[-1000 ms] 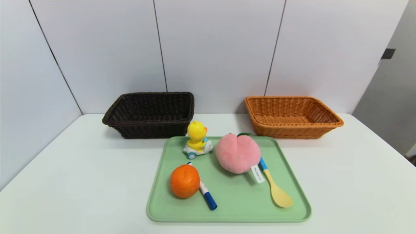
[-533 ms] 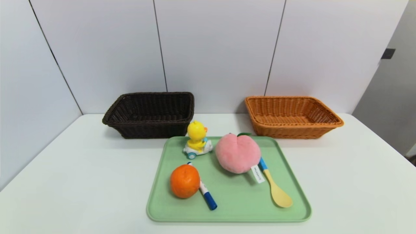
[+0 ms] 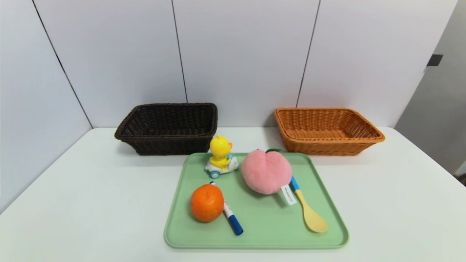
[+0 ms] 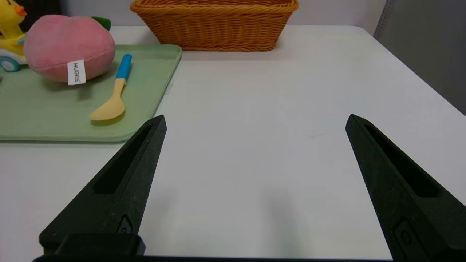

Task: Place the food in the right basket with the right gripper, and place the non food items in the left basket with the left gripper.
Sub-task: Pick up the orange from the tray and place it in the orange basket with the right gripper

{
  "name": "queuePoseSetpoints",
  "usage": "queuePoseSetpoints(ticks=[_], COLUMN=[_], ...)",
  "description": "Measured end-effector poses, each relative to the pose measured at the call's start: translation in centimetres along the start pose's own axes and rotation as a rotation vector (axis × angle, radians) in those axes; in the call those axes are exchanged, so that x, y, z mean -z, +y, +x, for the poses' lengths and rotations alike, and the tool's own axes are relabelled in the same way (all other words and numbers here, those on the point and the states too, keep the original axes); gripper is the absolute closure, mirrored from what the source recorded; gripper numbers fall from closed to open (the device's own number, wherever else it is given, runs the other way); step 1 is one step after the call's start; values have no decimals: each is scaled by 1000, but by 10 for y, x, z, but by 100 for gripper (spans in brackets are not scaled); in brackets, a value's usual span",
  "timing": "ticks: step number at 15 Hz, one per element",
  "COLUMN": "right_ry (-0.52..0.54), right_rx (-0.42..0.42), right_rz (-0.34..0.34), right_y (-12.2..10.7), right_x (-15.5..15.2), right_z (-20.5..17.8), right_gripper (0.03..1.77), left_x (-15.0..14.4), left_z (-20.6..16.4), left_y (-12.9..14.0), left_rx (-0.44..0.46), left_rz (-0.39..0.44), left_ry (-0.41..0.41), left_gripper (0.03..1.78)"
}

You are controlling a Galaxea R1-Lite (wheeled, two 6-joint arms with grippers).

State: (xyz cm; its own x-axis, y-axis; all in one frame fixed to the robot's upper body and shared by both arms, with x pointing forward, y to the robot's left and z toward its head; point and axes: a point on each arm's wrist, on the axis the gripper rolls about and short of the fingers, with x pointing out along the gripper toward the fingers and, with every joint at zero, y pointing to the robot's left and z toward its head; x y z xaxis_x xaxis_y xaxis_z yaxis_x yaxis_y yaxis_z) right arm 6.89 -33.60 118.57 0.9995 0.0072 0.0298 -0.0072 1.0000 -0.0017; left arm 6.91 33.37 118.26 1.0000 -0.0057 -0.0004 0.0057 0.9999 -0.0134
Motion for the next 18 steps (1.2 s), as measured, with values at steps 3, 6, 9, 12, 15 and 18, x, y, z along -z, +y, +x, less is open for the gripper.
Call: queuePoseSetpoints(ticks=[3,6,9,12,15,18], right_ry=[-68,-73,-43,1,55,137], right_rx=[-11,-16,-11,-6,-9,-20], right_rz=[6,8,9,10,11,13], right_y=[0,1,0,0,0,-1], right_x=[-21,-54,-87,-123,-161,-186], right_z=[-7,-18,-17,-1,28,68], right_gripper=[10,10,10,10,10,10], left_x=[-4,-30,-67,-105,-139,-170], left_z=[-2,-14,-28,-24,-1,35], left_y=[0,-1,-1,-1,-2,-4], left_rx=[3,8,7,5,13,73], left_rz=[9,-15,-64,-92,-98,-107], left_ry=[-2,-17,59,142,215,306], left_gripper=[12,12,12,12,12,12])
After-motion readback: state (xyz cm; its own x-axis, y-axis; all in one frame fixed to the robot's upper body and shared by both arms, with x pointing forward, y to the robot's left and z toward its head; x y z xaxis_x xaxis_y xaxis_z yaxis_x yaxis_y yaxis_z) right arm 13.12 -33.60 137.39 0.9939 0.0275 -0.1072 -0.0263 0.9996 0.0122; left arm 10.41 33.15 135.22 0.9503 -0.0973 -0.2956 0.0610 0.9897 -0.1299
